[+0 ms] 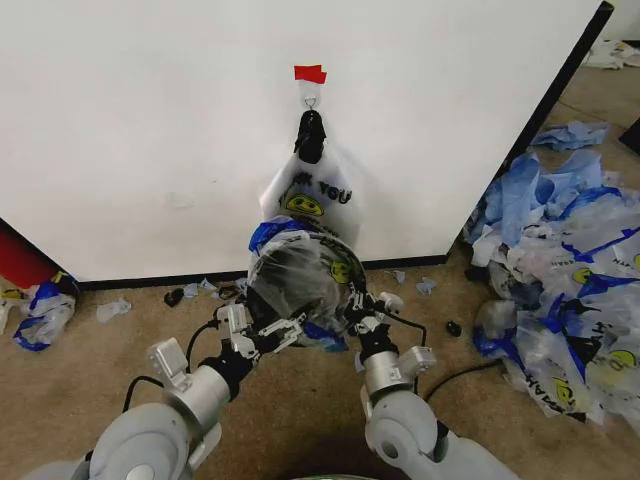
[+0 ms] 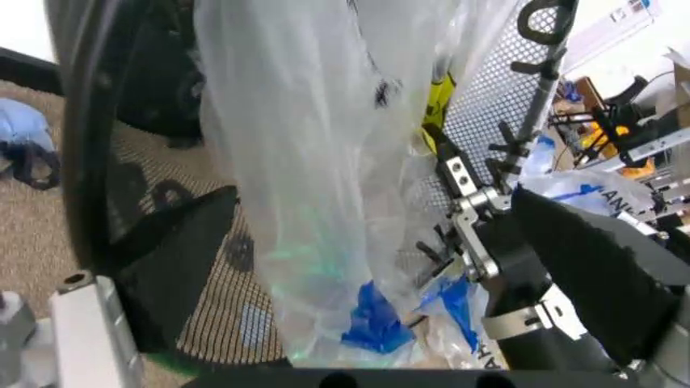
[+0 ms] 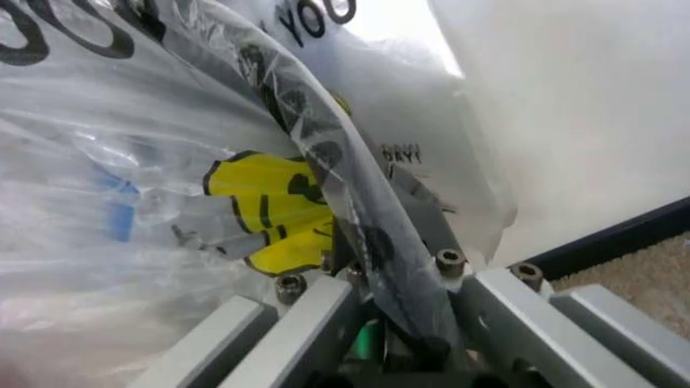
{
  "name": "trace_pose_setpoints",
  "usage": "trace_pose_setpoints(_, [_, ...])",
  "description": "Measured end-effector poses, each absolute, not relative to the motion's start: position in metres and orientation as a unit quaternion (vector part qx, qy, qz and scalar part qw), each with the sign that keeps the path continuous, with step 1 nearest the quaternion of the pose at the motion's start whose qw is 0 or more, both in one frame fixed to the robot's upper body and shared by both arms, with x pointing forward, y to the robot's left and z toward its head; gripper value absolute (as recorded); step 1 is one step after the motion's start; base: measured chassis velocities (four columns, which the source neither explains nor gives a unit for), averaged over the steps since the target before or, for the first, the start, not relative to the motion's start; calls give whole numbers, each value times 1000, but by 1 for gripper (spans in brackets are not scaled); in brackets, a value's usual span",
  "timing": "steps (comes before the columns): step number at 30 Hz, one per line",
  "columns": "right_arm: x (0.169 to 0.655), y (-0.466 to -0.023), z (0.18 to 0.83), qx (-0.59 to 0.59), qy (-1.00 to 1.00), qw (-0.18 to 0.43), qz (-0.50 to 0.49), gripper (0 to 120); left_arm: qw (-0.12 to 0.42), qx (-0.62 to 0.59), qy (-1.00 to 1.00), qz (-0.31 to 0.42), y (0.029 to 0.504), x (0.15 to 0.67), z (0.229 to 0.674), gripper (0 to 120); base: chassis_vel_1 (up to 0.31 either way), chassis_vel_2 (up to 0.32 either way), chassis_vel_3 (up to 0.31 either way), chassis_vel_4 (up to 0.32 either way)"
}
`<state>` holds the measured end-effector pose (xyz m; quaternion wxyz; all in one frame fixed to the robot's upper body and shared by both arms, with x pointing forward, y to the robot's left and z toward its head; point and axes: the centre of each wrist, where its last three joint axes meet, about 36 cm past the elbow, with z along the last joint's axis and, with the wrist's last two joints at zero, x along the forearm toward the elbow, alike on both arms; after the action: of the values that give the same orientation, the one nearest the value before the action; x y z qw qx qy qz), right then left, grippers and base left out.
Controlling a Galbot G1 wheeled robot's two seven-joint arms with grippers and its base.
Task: Pick up the garbage bag from the wall and place it over the trash bin.
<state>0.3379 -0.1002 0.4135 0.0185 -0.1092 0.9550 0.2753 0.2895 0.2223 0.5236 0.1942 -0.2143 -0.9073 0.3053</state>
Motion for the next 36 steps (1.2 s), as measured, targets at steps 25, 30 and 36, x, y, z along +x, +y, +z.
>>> trace_pose_setpoints(25, [337, -97, 405, -111, 959, 21, 261, 0, 210, -220, -903, 304, 219, 278, 532, 20, 0, 0, 0, 0])
trace_pose_setpoints(30, [338, -97, 405, -112, 959, 22, 261, 0, 210, -220, -903, 303, 219, 278, 532, 5, 0, 0, 0, 0])
trace_pose_setpoints(36, [340, -99, 404, -111, 959, 22, 259, 0, 211, -217, -903, 304, 219, 278, 531, 0, 0, 0, 0, 0])
